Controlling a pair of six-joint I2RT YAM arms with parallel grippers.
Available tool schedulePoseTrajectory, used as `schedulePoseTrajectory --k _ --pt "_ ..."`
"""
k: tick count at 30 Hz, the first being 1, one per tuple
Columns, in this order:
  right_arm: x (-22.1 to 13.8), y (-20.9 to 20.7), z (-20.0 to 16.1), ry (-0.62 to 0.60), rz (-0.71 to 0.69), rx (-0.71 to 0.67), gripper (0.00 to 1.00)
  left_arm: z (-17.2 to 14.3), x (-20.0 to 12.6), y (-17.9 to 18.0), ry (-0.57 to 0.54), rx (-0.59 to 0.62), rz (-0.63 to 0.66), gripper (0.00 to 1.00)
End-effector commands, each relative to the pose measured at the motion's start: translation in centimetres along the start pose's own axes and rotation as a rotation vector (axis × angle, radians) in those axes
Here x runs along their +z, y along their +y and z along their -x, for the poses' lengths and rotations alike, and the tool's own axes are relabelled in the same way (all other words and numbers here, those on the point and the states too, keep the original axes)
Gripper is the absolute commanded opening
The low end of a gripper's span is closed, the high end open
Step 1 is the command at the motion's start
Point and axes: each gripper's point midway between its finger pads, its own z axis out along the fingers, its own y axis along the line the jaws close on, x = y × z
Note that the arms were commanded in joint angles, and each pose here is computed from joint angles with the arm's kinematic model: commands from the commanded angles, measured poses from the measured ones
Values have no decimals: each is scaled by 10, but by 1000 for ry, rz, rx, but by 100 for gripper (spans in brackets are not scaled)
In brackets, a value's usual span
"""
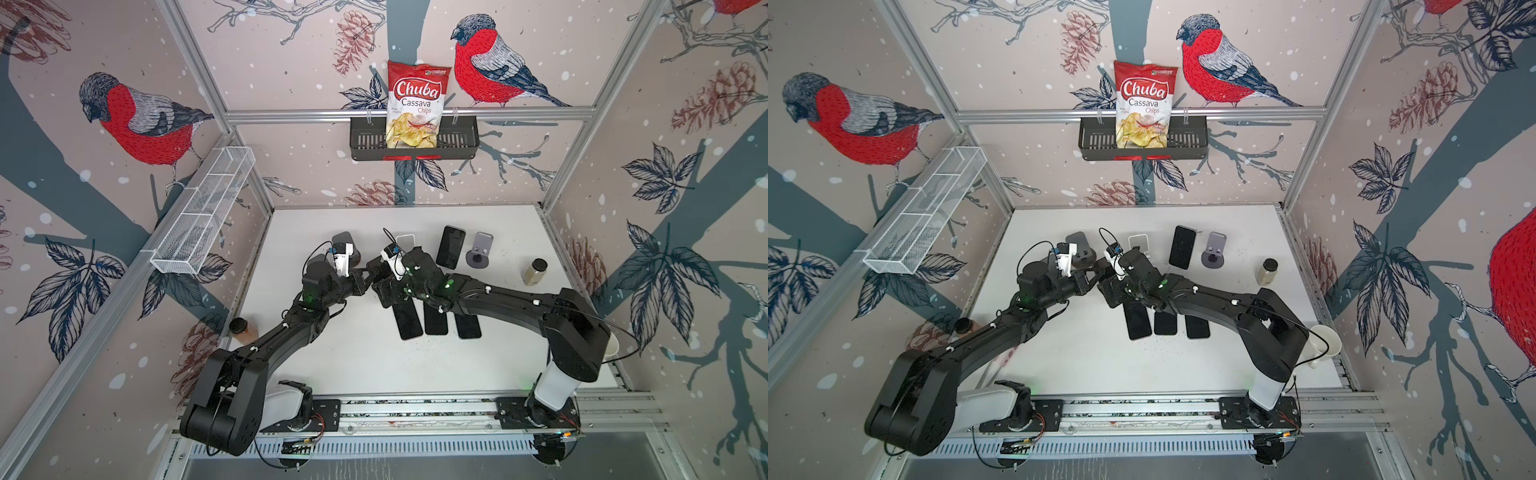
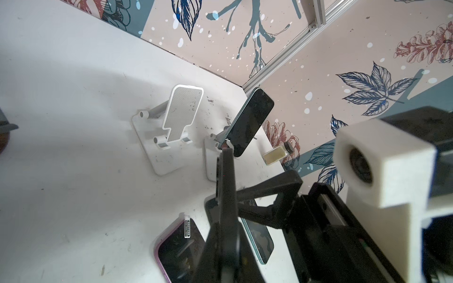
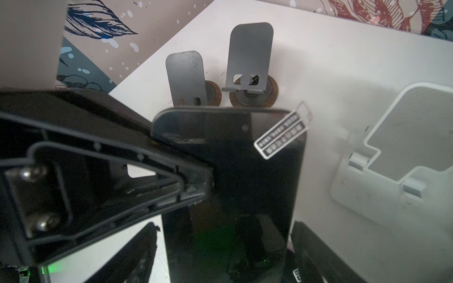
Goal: Remove the phone from the phone stand
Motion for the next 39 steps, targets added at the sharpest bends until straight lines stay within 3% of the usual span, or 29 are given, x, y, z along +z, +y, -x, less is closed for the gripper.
schedulePoseTrajectory --k 1,10,18,32,39 --pt "4 6 0 0 17 18 87 13 -2 -16 -49 41 -70 0" --pt "9 7 -4 8 -1 36 83 6 -5 -7 -34 34 -33 0" --pt "12 10 -9 27 -16 33 70 -4 -9 4 -29 15 -7 0" --pt "31 16 -42 139 -72 62 63 -23 -11 27 5 -33 74 0" --pt "33 22 -49 142 -71 66 62 -27 -12 31 17 -31 95 20"
